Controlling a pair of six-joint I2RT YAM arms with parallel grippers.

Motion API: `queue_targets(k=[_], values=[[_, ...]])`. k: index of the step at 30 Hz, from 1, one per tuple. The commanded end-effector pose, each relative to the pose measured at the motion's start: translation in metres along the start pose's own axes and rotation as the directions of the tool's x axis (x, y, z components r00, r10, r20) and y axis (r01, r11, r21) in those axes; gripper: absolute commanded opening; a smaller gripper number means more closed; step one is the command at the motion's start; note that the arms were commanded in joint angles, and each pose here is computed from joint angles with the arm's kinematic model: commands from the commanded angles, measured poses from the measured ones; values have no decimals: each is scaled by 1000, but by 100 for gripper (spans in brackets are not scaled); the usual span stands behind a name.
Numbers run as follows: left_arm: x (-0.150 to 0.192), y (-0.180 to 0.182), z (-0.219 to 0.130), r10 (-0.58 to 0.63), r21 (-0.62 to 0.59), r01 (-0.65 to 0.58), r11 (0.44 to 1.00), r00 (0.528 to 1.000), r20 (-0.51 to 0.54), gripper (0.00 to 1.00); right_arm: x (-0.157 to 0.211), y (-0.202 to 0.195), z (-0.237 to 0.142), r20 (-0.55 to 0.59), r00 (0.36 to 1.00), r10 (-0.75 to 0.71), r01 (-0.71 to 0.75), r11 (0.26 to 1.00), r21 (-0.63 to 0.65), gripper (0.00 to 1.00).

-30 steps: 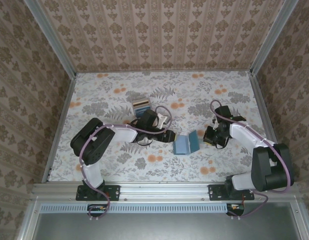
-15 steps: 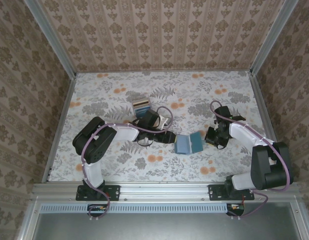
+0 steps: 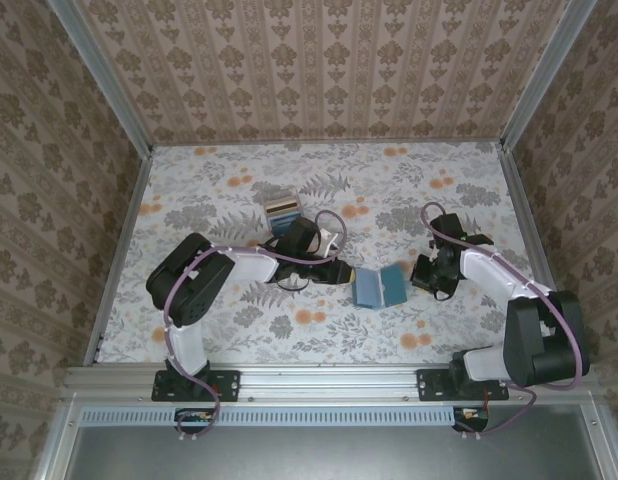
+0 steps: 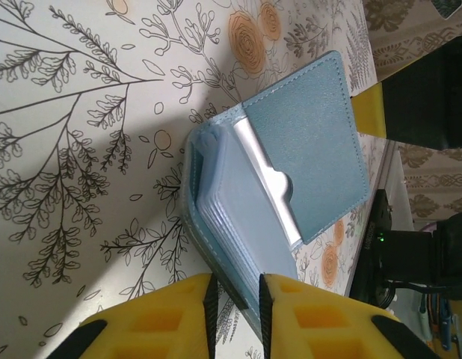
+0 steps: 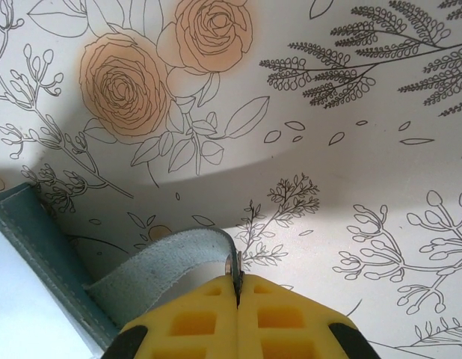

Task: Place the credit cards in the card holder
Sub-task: Open the card holder at the center of the table.

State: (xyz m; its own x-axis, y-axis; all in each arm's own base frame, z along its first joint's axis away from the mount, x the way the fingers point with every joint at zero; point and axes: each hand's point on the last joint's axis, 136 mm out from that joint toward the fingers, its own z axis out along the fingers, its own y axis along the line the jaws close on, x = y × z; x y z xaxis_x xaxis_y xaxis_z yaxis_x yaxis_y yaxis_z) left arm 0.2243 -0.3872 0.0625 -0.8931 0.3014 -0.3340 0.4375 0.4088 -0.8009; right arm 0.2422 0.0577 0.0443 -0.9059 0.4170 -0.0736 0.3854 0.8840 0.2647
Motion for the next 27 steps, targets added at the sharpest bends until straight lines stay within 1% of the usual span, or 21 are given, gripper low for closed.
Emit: queue_targets(k=[1,3,5,6,10,14,15,17,20,23,24,26,27], values=[[6,-3,5,-10,30,11,999,1000,-24,28,3,2,-4,22,1000,-18,19,1000,-24,1],[6,-2,6,-17,24,17,1000,999,-29,34,3,2,-5,27,999,-18,19,999,-27,2],[5,1,7,-26,12,26,1000,999,-26,35,5,5,-8,17,1000,-24,25,999,-37,2],[5,1,8,-28,6,28,1000,999,-23,33,5,5,-9,21,999,-25,26,999,-40,3],[5,2,12,-40,8,40,999,999,-26,17,5,4,-12,40,998,-38,40,998,-43,5],[2,0,12,-36,5,36,999,999,-17,16,8,11,-18,49,998,-51,55,995,-86,7],[1,-2,12,-33,11,33,999,999,-18,14,9,11,-18,60,997,-52,57,994,-96,8],[0,-2,11,-38,14,38,999,999,-10,1,9,11,-18,69,996,-54,61,993,-102,9],[-3,-3,2,-53,6,52,999,998,23,0,9,13,-26,65,995,-80,86,992,-93,20],[-8,-6,-13,-62,-18,63,998,996,67,0,5,4,-41,128,985,-113,116,993,-21,30],[-10,-7,-20,-65,-32,67,997,995,80,0,4,2,-47,146,983,-110,113,994,-12,35],[-9,-7,-29,-62,-66,69,995,994,93,0,3,8,-55,171,978,-116,123,992,-28,42],[-9,-8,-32,-60,-76,68,995,994,96,0,4,9,-60,185,975,-126,131,991,-16,45]])
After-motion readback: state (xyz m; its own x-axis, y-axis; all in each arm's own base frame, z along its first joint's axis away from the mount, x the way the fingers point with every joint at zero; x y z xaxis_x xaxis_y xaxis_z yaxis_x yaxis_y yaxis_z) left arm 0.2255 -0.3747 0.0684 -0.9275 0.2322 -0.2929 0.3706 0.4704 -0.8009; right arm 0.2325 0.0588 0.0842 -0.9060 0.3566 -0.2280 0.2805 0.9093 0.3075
